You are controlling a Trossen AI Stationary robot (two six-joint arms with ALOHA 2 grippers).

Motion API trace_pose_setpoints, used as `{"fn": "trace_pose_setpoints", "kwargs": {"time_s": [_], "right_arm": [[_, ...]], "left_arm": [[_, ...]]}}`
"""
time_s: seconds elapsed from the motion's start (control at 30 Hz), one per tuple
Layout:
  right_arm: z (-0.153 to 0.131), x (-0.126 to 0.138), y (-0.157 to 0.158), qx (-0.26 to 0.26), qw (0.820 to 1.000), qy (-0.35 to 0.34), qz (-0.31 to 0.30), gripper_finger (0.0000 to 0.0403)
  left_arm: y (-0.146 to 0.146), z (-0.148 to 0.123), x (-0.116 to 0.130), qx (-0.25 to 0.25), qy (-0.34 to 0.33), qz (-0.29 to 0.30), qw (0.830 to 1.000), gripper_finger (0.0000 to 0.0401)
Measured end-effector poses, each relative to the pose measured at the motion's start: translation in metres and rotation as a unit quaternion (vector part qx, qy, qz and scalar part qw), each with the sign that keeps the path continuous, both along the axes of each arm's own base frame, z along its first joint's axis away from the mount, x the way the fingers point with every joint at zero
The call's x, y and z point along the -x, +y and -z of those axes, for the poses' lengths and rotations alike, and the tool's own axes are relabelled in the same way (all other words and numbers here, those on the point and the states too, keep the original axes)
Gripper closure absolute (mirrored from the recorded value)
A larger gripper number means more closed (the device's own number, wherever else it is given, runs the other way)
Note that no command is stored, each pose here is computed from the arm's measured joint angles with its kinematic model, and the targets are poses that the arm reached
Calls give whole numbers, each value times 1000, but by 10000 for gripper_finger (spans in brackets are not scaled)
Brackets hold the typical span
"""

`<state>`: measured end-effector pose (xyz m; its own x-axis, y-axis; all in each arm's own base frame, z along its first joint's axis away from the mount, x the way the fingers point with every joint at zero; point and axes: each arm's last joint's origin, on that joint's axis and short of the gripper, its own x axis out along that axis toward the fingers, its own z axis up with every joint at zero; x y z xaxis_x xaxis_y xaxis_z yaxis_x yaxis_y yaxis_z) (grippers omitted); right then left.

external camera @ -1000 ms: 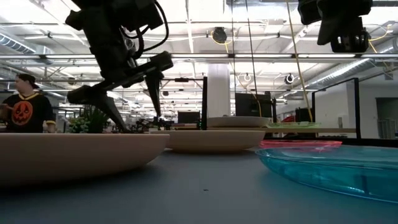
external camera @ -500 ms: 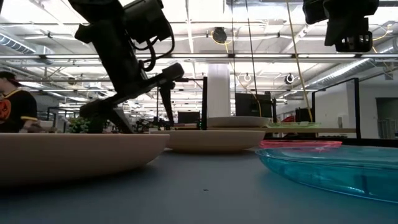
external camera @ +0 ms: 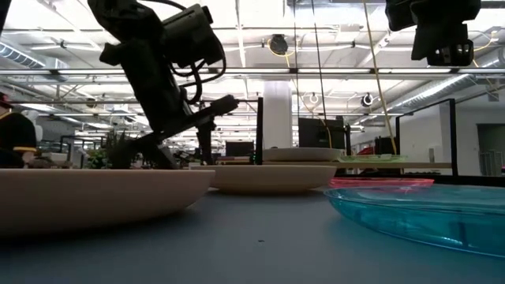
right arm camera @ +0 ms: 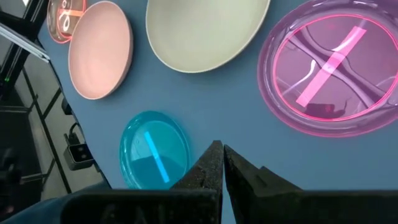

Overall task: Place and stack plates onto a shelf
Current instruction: Stack the white plate on top of the gray plate on the shelf

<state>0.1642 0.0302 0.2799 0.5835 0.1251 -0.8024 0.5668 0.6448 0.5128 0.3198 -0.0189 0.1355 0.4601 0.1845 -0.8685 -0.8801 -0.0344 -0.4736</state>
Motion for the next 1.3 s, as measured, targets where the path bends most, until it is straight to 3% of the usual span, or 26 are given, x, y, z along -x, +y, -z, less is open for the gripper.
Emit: {"fn": "trace_pose_setpoints", "kwargs": {"time_s": [0.4,0.83,1.07,1.3], "right_arm": [[0,0,0,0,1000,0,0,403],[0,0,0,-3,1000,0,2,403],[0,-1,-2,23,999,-9,25,403],[-1,-2,-3,38,998,-13,48,403]], "left_arm": [[0,-4,-1,-9,-11,3,1000,385],[2,-54,21,-41,-33,64,997,390],[3,-88,41,-51,-62,102,992,390],[8,-118,61,-36,-106,133,985,390]]}}
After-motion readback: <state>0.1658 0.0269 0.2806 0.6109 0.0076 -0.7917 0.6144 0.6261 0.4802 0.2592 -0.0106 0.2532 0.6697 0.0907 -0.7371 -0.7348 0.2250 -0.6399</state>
